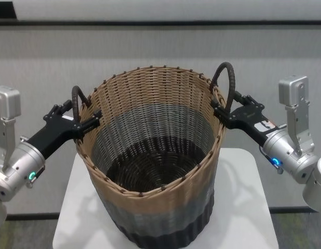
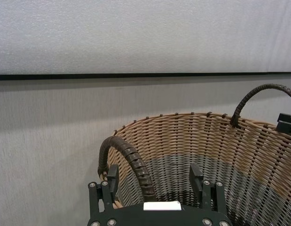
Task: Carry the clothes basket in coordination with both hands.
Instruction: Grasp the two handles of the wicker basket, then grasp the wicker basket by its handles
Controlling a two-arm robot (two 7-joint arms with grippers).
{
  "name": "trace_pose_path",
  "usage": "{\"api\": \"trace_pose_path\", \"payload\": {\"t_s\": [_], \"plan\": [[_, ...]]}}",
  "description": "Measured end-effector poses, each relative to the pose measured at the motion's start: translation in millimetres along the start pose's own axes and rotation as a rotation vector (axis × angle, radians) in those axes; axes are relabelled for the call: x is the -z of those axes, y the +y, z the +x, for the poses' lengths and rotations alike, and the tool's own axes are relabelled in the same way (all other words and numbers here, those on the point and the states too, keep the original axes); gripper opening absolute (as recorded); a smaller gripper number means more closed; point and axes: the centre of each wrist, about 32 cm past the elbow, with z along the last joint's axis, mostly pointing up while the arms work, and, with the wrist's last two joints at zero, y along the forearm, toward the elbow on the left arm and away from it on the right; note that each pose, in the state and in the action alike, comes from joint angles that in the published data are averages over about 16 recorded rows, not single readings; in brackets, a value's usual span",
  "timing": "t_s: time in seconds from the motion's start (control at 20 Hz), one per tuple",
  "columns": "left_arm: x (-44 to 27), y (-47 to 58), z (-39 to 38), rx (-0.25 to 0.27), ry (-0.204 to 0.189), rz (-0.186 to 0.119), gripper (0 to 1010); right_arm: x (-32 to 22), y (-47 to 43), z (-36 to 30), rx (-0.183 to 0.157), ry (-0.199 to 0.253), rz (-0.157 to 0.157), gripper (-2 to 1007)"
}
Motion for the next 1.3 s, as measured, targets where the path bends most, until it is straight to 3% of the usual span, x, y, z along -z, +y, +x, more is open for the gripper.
{"api": "trace_pose_path", "payload": {"t_s": [0.75, 1.05, 1.3], "plan": [[-0.2, 0.3, 0.0, 0.0, 0.001, 0.0, 1000, -0.1, 0.0, -0.3, 0.0, -0.002, -0.001, 176], [-0.3, 0.3, -0.1, 0.0, 0.001, 0.0, 994, -0.1, 0.0, -0.2, 0.0, -0.003, -0.002, 56], [-0.3, 0.3, -0.1, 0.0, 0.001, 0.0, 954, -0.1, 0.0, -0.2, 0.0, -0.003, -0.002, 14]]}}
